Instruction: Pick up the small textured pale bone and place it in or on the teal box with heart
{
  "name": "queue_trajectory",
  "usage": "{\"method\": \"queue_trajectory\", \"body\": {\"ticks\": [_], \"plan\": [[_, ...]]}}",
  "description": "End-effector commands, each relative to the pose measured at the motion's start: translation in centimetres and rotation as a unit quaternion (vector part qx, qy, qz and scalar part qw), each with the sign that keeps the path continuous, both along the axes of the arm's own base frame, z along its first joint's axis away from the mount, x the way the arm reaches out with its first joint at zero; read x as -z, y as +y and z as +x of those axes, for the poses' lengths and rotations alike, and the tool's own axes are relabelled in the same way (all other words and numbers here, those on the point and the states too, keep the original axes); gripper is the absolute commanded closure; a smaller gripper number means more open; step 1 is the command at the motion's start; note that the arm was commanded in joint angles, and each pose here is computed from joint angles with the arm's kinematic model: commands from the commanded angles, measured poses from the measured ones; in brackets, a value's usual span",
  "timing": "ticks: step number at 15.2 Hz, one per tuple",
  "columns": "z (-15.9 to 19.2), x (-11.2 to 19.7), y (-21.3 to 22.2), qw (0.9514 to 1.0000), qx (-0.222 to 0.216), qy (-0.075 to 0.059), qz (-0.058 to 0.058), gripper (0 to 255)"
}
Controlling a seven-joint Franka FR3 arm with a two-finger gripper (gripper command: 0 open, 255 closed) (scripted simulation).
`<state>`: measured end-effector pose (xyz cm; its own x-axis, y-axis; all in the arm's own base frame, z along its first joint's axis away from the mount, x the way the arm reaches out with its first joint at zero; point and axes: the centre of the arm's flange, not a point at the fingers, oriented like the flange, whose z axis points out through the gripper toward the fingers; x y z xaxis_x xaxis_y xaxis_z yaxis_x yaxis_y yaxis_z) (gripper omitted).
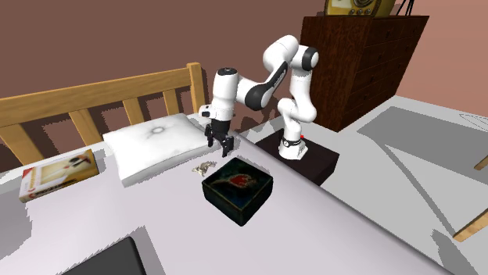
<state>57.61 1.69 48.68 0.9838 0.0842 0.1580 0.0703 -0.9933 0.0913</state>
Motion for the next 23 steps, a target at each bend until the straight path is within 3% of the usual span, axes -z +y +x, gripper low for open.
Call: {"method": "queue_trajectory", "body": {"ticks": [1, 8, 9, 18, 19, 23], "plan": [[0.1, 0.8, 0.0, 1.0, 0.001, 0.0, 0.0, 0], [0.1, 0.8, 0.0, 1.0, 0.001, 0.0, 0.0, 0], [0.1, 0.8, 0.0, 1.0, 0.001, 0.0, 0.0, 255], [0.1, 0.8, 0.0, 1.0, 0.001, 0.0, 0.0, 255], [0.1, 0.8, 0.0, 1.0, 0.001, 0.0, 0.0, 0], [6.6, 1.6, 0.3, 0.9975, -0.047, 0.047, -0.024, 0]]}}
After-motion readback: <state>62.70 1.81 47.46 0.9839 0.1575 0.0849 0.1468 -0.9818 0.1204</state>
